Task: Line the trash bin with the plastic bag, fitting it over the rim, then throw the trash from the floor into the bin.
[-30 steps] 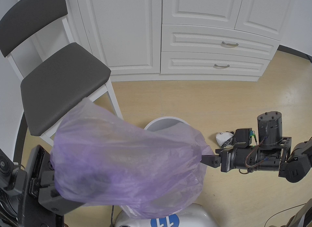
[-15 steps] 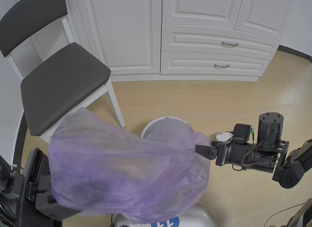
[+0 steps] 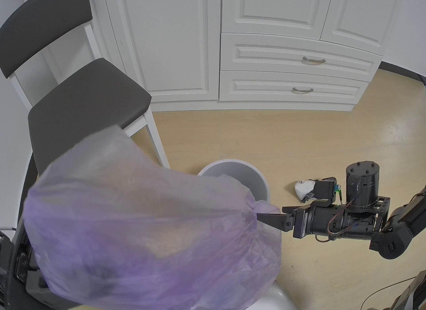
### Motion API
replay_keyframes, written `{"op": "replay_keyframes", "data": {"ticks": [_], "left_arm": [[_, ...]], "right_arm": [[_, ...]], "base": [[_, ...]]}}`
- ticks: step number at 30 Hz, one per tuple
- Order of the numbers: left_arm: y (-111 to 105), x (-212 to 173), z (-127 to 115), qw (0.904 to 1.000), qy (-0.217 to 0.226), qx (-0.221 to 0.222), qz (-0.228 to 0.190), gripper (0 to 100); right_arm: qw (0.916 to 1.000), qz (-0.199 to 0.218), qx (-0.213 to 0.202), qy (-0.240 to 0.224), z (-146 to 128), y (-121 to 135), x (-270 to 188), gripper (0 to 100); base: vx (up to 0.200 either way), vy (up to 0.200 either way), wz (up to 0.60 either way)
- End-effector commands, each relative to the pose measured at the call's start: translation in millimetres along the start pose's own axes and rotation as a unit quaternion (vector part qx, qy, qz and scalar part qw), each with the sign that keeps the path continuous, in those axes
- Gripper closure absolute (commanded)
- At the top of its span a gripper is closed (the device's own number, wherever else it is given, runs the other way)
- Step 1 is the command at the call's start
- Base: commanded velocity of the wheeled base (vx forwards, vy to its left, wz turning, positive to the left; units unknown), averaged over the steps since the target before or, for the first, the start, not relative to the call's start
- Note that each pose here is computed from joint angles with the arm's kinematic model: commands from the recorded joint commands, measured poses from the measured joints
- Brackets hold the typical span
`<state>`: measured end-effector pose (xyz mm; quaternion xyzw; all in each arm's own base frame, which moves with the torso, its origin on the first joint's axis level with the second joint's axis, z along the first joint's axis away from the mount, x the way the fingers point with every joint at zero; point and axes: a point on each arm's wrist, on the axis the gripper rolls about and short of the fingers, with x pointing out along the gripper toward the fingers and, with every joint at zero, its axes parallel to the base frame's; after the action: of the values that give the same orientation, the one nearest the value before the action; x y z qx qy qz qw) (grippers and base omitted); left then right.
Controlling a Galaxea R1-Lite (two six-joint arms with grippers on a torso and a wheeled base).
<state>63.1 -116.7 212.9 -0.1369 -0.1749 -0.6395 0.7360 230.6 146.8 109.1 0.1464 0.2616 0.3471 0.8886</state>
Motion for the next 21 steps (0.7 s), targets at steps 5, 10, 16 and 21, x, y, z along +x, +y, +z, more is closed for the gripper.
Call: {"op": "replay_keyframes", "data": {"ticks": [5,10,16,21], "left_arm": [[-1,0,-2,1.0000,0.004,-0.003,-0.002,100],[3,1,-2,1.0000,0.006,-0.001,0.007,100],[8,0,-2,0.9997,0.008,0.003,0.023,100],[8,1,-3,0.9997,0.009,0.000,0.023,100]], "right_arm": [[0.9952,0.088,-0.032,-0.026,5,42,-41,0],[0.9925,0.113,-0.044,0.009,-1,64,-66,0],[0.9870,0.139,-0.067,0.043,1,88,-98,0],[0.9843,0.142,-0.086,0.059,-3,90,-101,0]], "base": [[0.000,0.000,0.00],[0.000,0.000,0.00],[0.000,0.000,0.00],[0.000,0.000,0.00]]}}
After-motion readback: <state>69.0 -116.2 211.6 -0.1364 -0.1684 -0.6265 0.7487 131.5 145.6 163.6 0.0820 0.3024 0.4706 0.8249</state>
